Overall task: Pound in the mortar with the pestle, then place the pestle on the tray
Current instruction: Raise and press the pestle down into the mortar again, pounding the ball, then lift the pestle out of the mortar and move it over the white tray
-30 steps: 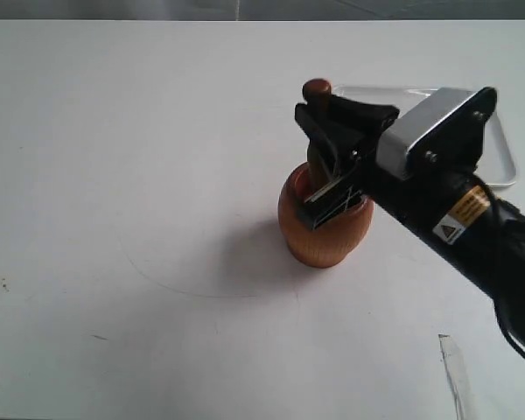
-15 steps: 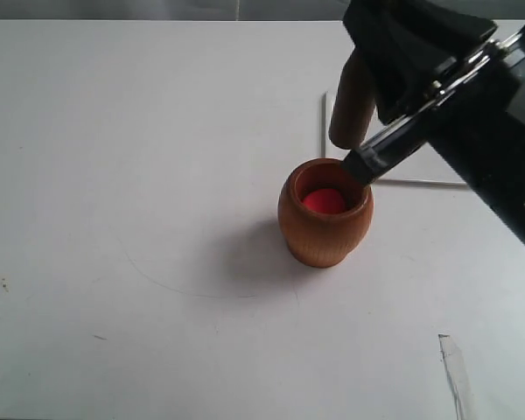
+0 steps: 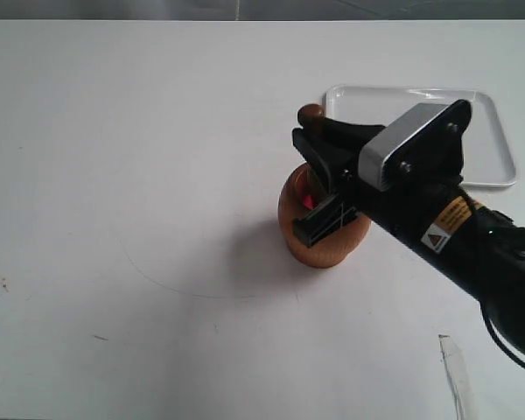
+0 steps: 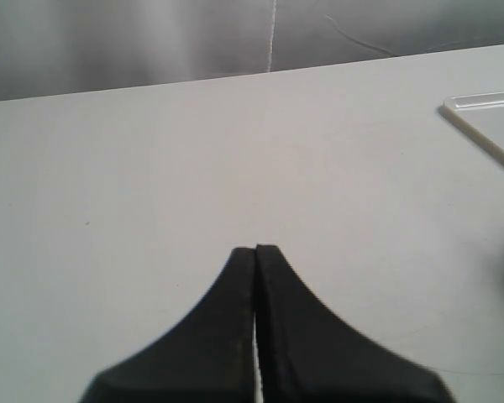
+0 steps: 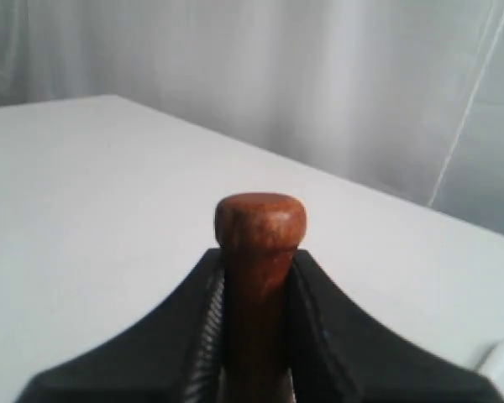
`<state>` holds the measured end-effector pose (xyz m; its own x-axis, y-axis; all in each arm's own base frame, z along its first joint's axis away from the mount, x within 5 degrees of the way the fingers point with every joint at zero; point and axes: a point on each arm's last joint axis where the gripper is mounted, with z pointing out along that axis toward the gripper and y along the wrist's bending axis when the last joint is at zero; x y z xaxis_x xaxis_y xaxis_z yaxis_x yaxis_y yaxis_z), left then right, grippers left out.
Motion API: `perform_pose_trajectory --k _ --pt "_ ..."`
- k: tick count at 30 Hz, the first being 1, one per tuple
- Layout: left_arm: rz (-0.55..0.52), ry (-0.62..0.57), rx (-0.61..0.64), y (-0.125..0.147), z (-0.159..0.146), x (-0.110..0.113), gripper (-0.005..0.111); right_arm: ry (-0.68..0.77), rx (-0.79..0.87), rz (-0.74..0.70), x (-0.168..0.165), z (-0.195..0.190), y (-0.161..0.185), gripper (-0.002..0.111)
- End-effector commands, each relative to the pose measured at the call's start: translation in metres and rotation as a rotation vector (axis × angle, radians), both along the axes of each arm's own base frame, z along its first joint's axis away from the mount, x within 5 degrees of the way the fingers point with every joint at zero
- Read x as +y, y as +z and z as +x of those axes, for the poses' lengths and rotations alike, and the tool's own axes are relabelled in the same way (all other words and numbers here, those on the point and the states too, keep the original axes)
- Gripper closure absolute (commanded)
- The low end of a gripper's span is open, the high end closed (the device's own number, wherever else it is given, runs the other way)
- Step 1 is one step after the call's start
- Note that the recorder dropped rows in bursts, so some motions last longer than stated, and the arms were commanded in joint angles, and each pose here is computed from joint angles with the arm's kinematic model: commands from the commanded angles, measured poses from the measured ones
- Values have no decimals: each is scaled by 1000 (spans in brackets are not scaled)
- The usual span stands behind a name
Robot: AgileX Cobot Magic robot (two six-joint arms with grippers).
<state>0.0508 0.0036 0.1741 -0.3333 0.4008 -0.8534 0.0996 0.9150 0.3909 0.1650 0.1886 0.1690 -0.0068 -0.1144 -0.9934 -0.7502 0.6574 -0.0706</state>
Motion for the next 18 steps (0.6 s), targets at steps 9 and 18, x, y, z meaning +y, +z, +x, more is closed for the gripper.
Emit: perform_pose_trajectory --k 9,18 --pt "-15 -6 -4 0 0 -1 107 -5 -12 0 2 4 -15 108" --pt "-15 -6 -4 0 0 -1 107 -214 -283 246 -33 -3 85 108"
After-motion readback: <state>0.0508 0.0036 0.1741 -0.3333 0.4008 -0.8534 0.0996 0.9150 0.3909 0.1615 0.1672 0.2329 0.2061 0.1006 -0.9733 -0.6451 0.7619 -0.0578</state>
